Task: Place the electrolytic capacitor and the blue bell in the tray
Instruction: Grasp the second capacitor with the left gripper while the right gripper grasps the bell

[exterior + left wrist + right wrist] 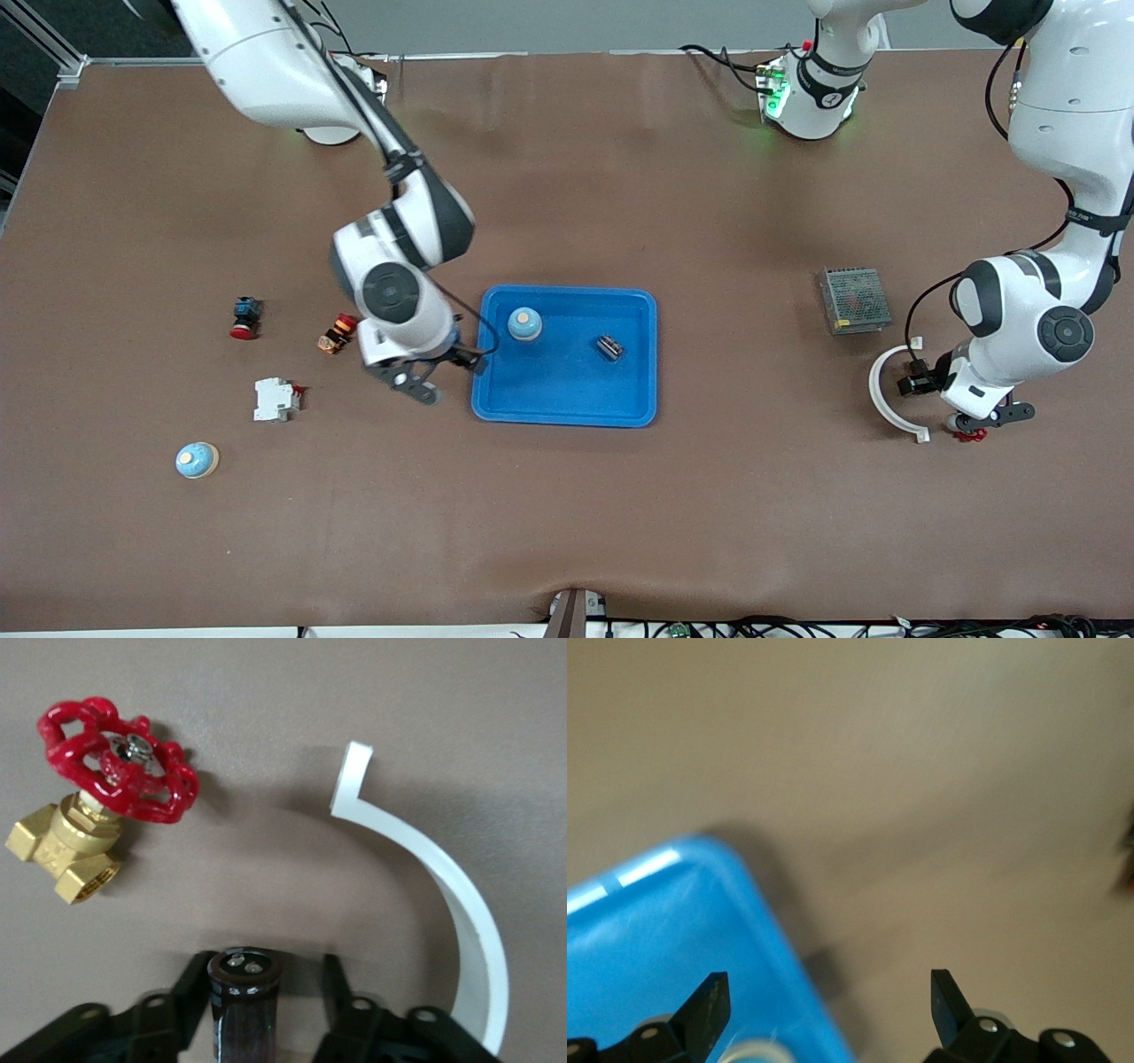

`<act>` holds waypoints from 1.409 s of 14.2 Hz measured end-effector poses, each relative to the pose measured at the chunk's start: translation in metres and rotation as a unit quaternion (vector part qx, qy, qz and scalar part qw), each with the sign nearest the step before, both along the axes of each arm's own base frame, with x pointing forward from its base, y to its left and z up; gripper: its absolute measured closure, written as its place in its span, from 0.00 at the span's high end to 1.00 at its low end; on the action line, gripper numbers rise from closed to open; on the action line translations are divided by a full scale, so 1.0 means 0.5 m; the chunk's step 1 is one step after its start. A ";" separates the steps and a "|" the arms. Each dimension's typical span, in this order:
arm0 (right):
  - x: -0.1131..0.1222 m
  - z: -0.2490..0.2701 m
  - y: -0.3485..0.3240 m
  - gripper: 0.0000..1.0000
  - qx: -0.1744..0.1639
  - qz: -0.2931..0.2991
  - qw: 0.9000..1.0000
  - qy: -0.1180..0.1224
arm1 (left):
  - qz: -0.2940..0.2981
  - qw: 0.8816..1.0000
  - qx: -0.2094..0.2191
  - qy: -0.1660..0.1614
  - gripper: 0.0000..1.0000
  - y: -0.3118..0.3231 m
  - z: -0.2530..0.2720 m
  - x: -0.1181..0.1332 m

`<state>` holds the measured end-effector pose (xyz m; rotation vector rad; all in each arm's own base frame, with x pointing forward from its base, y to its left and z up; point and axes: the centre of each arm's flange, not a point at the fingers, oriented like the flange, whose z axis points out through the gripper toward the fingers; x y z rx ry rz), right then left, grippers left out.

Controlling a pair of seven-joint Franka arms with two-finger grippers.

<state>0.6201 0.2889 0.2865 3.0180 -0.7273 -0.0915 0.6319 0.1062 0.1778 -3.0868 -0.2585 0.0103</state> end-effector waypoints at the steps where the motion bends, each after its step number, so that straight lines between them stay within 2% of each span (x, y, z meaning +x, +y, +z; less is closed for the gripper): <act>1: 0.023 0.010 -0.050 1.00 0.000 0.015 1.000 -0.003 | 0.000 1.000 0.000 -0.001 0.40 -0.001 0.002 0.001; 2: 0.043 0.018 -0.102 1.00 -0.002 0.033 0.999 -0.007 | 0.000 1.000 0.000 -0.001 0.33 -0.001 0.003 0.001; 5: 0.091 0.029 -0.255 1.00 -0.005 0.096 0.995 -0.011 | 0.000 1.000 0.000 -0.002 0.33 -0.001 0.004 0.002; 7: 0.115 0.031 -0.366 1.00 -0.006 0.146 0.989 -0.013 | 0.000 1.000 0.001 -0.006 0.33 0.001 0.013 0.010; 10: 0.139 0.036 -0.530 1.00 -0.004 0.196 0.980 -0.027 | 0.002 1.000 0.002 0.007 0.33 0.006 0.051 0.033; 13: 0.147 0.027 -0.633 1.00 -0.005 0.226 0.973 -0.038 | 0.004 1.000 0.002 0.026 0.33 -0.002 0.131 0.068; 16: 0.172 0.002 -0.709 1.00 -0.006 0.241 0.969 -0.045 | 0.043 0.998 -0.006 0.036 0.33 -0.056 0.239 0.109; 20: 0.214 -0.034 -0.744 1.00 -0.006 0.251 0.967 -0.053 | 0.141 0.989 -0.026 0.024 0.33 -0.174 0.358 0.146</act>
